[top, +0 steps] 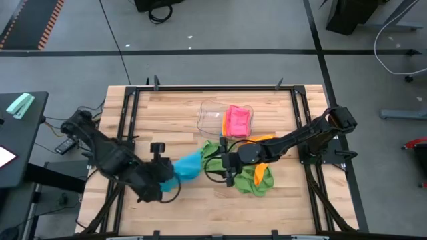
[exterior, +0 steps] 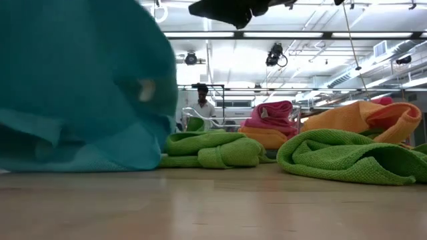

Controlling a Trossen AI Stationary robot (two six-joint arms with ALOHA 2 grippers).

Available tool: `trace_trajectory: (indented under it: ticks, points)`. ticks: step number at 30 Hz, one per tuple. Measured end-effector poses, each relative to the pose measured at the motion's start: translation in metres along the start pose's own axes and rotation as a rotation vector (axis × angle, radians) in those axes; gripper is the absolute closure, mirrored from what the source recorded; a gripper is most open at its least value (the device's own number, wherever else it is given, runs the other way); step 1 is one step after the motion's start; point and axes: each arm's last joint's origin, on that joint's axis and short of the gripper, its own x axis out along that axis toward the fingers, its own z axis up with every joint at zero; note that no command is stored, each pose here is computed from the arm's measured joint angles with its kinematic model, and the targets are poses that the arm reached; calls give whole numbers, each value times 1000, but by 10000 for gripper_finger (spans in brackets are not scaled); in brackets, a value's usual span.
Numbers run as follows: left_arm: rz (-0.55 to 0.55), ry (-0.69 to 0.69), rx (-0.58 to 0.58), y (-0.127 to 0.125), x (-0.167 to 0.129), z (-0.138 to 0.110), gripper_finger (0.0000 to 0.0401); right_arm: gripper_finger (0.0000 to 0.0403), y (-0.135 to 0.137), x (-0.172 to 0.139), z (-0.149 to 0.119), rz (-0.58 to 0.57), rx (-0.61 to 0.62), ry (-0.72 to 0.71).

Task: Fold microfiber towels
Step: Fold the blue microfiber cloth

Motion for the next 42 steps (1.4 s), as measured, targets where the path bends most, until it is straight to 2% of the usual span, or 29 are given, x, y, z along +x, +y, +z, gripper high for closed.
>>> trace_trajectory:
  ticks: [4, 9, 13, 18, 20, 23, 28, 33, 38, 42]
  points:
    - [-95, -101, -38, -4, -25, 12, 392, 152, 1, 0, -1, 22, -2, 13]
    - [-176, -215, -86, -6, -48, 24, 383, 152, 12, -2, 3, 188, -6, -24]
    - [-192, -237, -99, -5, -53, 27, 374, 152, 21, -4, 11, 223, -38, -56]
    - [-185, -234, -95, -5, -52, 27, 392, 152, 28, -6, 15, 240, -56, -73]
    - [-176, -237, -71, -5, -51, 28, 393, 152, 28, -5, 15, 241, -49, -71]
    - [-122, -270, -99, -2, -50, 31, 383, 152, 29, -1, 13, 223, -17, -78]
    - [6, -324, -145, 6, -46, 36, 384, 152, 26, -2, 17, 95, 4, -97]
    - [98, -316, -220, 17, -34, 39, 393, 152, 31, -4, 19, 98, -34, -106]
    - [114, -325, -276, 21, -29, 42, 377, 152, 31, -4, 12, 108, -51, -40]
    - [88, -396, -254, 20, -35, 51, 388, 152, 34, -4, 7, 121, -96, 10]
